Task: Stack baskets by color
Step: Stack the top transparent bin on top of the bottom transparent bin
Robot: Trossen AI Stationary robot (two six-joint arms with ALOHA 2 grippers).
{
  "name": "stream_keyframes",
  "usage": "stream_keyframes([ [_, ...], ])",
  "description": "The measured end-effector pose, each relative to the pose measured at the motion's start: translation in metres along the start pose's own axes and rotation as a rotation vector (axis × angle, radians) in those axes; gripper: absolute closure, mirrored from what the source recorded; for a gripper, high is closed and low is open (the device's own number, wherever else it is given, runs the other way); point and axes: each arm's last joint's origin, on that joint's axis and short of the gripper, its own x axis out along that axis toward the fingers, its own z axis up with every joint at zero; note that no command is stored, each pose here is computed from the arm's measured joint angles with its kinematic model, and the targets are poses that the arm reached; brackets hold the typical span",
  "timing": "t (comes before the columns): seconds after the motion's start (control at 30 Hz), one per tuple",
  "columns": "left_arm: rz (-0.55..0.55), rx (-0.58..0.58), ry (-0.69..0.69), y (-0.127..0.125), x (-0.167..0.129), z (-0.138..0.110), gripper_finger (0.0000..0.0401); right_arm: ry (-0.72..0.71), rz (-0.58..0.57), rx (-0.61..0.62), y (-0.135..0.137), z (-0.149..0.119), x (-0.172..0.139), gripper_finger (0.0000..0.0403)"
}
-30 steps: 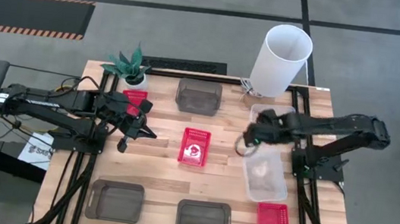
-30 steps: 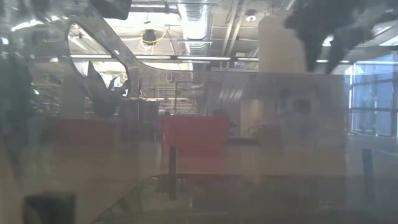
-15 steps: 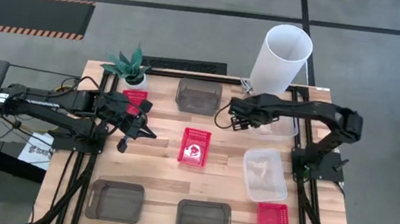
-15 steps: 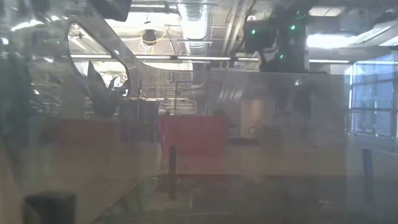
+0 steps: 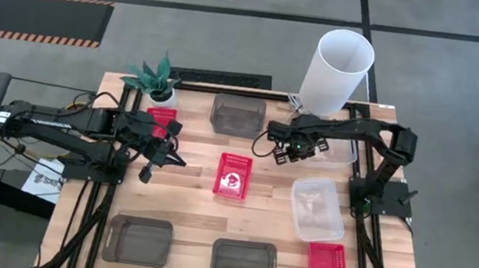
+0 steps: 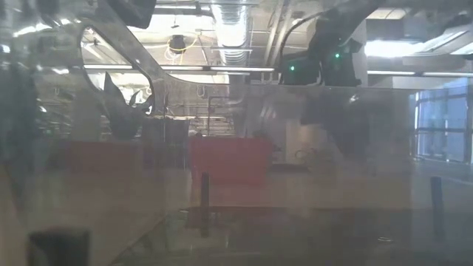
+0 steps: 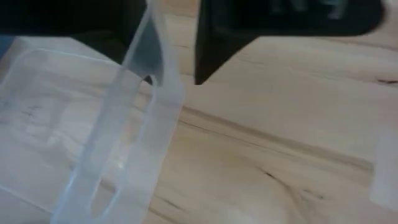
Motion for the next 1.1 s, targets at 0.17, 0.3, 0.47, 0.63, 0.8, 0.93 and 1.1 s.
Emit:
stream_keyframes([
  [0.17,-0.003,-0.003,0.005,0.000,0.000,-0.001,0.0401,-0.011,0.011,-0.012,0.002,-0.002,-0.002,0.0388],
  [0.3,-0.003,-0.001,0.005,0.000,0.000,-0.001,0.0401,-0.039,0.038,-0.018,0.000,-0.007,-0.013,0.0383],
  [0.47,-0.003,0.001,0.005,0.000,0.000,0.000,0.0401,-0.110,0.108,-0.038,-0.005,-0.021,-0.038,0.0396],
  [0.63,-0.002,0.003,0.003,0.000,0.000,0.000,0.0401,-0.191,0.231,-0.074,-0.014,-0.047,-0.073,0.0396],
  [0.8,0.000,0.004,0.000,0.000,0.000,0.000,0.0401,-0.255,0.383,-0.101,-0.029,-0.080,-0.107,0.0397],
  [0.93,0.007,0.006,-0.013,0.001,0.000,0.001,0.0401,-0.296,0.495,-0.083,-0.040,-0.105,-0.127,0.0399],
  [1.1,0.020,0.011,-0.036,0.002,0.000,0.003,0.0401,-0.341,0.614,-0.146,-0.040,-0.131,-0.141,0.0400],
])
